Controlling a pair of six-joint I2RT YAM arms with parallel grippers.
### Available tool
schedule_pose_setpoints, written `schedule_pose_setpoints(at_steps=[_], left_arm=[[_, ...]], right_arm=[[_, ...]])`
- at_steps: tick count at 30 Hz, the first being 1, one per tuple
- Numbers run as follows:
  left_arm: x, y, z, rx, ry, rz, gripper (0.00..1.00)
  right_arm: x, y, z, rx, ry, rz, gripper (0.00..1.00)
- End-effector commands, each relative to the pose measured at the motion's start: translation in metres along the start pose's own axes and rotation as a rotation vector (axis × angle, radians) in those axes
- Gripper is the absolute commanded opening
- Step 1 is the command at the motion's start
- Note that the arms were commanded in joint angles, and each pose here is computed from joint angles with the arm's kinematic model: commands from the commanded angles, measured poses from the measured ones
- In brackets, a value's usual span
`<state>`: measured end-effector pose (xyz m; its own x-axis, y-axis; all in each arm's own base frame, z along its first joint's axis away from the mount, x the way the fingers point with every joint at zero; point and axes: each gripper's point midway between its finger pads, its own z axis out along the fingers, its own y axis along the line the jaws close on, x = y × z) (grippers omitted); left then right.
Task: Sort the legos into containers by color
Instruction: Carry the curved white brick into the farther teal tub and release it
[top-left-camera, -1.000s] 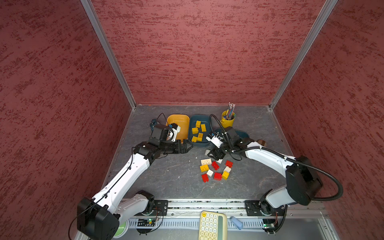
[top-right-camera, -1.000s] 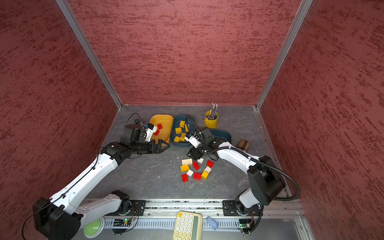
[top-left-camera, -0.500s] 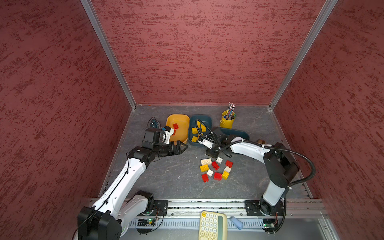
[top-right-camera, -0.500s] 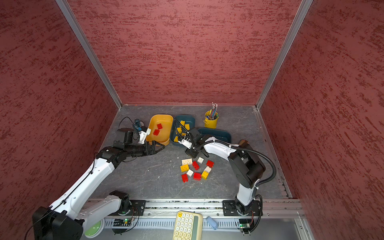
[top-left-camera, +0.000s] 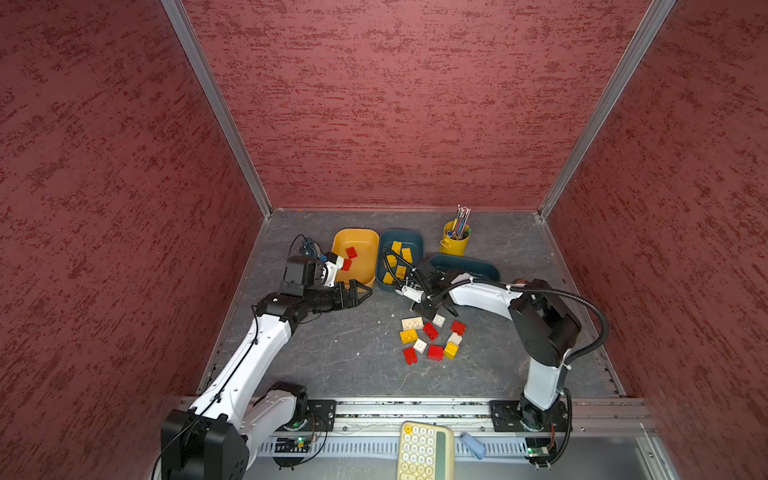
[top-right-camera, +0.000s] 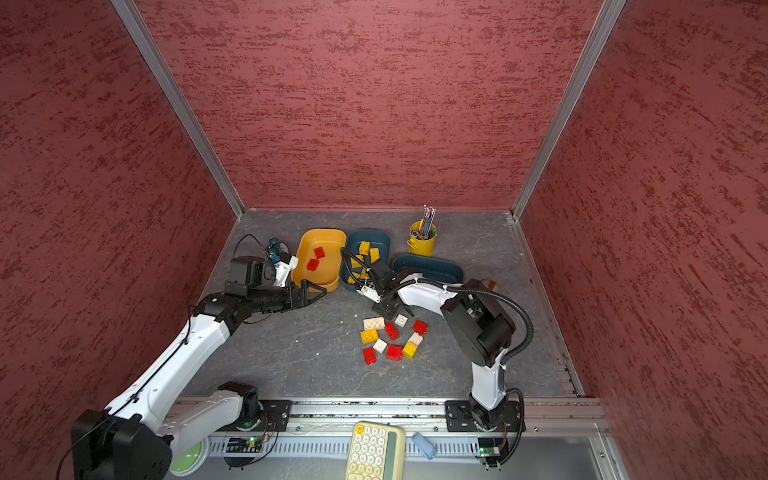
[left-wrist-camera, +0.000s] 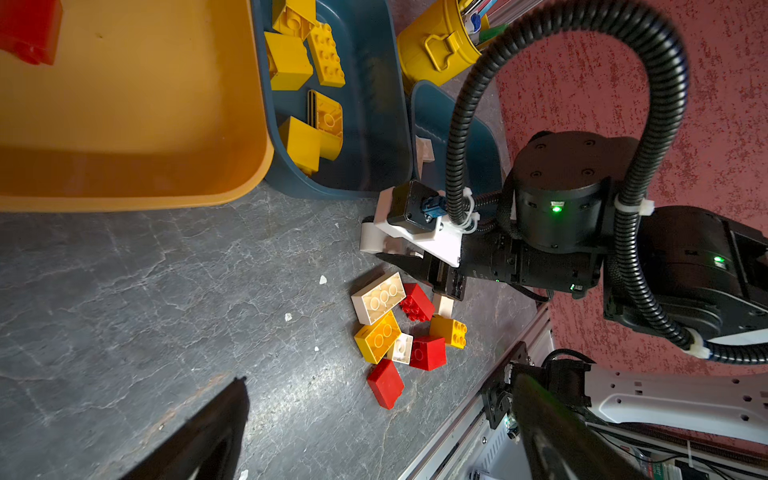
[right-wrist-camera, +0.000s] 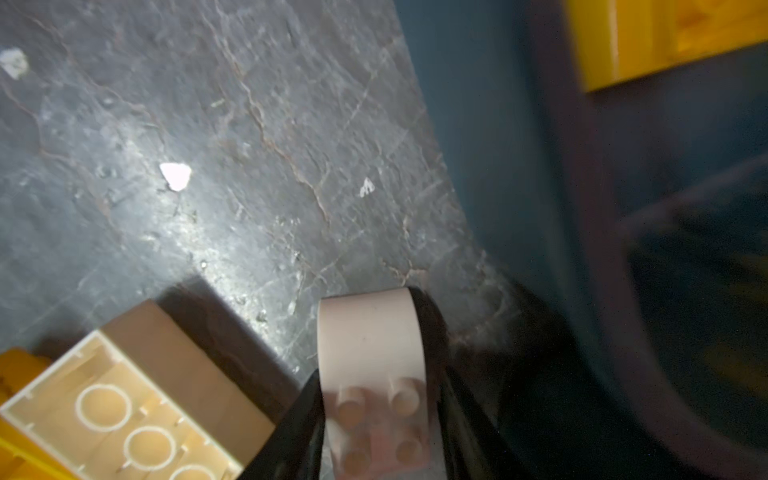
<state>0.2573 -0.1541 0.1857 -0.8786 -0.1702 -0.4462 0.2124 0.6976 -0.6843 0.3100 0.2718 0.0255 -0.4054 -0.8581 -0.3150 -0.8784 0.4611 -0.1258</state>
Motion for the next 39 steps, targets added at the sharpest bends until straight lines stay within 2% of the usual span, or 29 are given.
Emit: schedule_pose_setpoints(at_steps=[1, 7, 10, 16, 20, 25, 29, 32, 39], left_arm=[[0.0, 0.001, 0.002, 0.013, -0.002, 0.023, 0.99], [0.0, 0.002, 0.002, 0.015, -0.002, 0.022, 0.99], [-0.001, 0.001, 0.002, 0.018, -0.001, 0.022, 0.99], [-0.005, -0.008, 0.002, 0.061, -0.009, 0.008, 0.99], [-0.009, -0.016, 0.002, 0.108, -0.02, 0.0, 0.99], [-0.016, -0.025, 0.004, 0.153, -0.026, -0.002, 0.99], [-0.019, -0.025, 0.008, 0.155, -0.018, -0.004, 0.99], [-0.019, -0.025, 0.011, 0.156, -0.012, -0.005, 0.99], [-0.02, -0.025, 0.012, 0.151, -0.012, -0.004, 0.99]], right_arm=[[-0.004, -0.002, -0.001, 0.015, 0.014, -0.033, 0.43], [-0.002, 0.008, 0.001, -0.038, 0.011, -0.02, 0.3], [-0.008, 0.012, -0.006, -0.063, -0.02, -0.009, 0.26], [-0.033, 0.02, -0.057, -0.117, -0.18, 0.022, 0.25], [-0.035, 0.002, -0.093, -0.093, -0.25, 0.069, 0.25], [-0.021, -0.053, -0.122, 0.025, -0.278, 0.143, 0.25], [0.006, -0.098, -0.115, 0.116, -0.197, 0.187, 0.25], [0.022, -0.12, -0.1, 0.13, -0.144, 0.203, 0.26], [0.034, -0.124, -0.069, 0.046, -0.078, 0.151, 0.29]])
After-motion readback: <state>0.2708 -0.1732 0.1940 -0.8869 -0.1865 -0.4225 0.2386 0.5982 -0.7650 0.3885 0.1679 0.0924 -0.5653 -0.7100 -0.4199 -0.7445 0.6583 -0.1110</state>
